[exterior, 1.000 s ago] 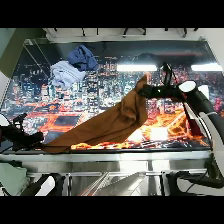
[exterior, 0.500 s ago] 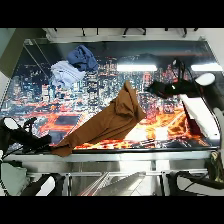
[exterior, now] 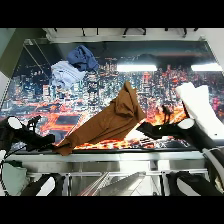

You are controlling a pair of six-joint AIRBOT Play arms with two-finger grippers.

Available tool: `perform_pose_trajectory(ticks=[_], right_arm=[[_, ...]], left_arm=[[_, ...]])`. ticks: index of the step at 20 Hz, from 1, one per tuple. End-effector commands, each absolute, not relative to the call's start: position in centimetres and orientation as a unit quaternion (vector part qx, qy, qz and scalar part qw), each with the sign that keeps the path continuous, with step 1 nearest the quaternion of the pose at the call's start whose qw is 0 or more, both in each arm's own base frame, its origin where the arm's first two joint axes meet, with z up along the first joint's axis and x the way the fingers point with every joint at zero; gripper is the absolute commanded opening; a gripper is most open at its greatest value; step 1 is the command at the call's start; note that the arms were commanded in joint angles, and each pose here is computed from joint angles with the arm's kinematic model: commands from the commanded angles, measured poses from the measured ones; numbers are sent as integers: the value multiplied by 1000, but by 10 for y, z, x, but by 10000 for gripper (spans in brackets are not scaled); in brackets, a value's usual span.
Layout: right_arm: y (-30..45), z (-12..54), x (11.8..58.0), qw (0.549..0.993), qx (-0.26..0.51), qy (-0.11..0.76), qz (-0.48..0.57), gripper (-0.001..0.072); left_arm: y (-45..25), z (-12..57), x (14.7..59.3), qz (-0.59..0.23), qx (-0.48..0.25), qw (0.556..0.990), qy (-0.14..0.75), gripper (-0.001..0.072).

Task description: Fold the shirts.

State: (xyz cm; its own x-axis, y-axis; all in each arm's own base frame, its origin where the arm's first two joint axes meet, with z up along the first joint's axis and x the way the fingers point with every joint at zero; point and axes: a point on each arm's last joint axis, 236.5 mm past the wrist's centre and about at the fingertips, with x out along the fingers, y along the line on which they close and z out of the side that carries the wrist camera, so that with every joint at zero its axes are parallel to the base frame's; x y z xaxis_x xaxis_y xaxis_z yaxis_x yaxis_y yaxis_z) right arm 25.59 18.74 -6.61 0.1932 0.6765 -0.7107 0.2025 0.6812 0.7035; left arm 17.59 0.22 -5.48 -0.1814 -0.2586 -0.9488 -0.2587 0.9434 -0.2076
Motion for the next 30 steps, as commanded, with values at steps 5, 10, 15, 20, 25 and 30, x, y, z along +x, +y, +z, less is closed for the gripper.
perform_pose_trajectory(ticks=[5,10,15,20,25,30], right_arm=[[250,-108,275,672,403,604,148,695],[273,-109,301,664,400,608,168,35],[245,-58,289,682,345,605,224,35],[162,42,259,765,255,556,201,35],[117,154,227,843,167,477,186,35],[113,257,211,886,112,397,212,35]], left_arm=[[-10,-51,188,-21,-209,630,748,13],[-12,-51,194,-25,-215,637,740,13],[-3,-26,222,-22,-201,682,702,13],[13,56,272,-4,-187,773,606,13],[17,161,289,9,-173,856,488,12],[6,309,253,10,-123,941,315,12]])
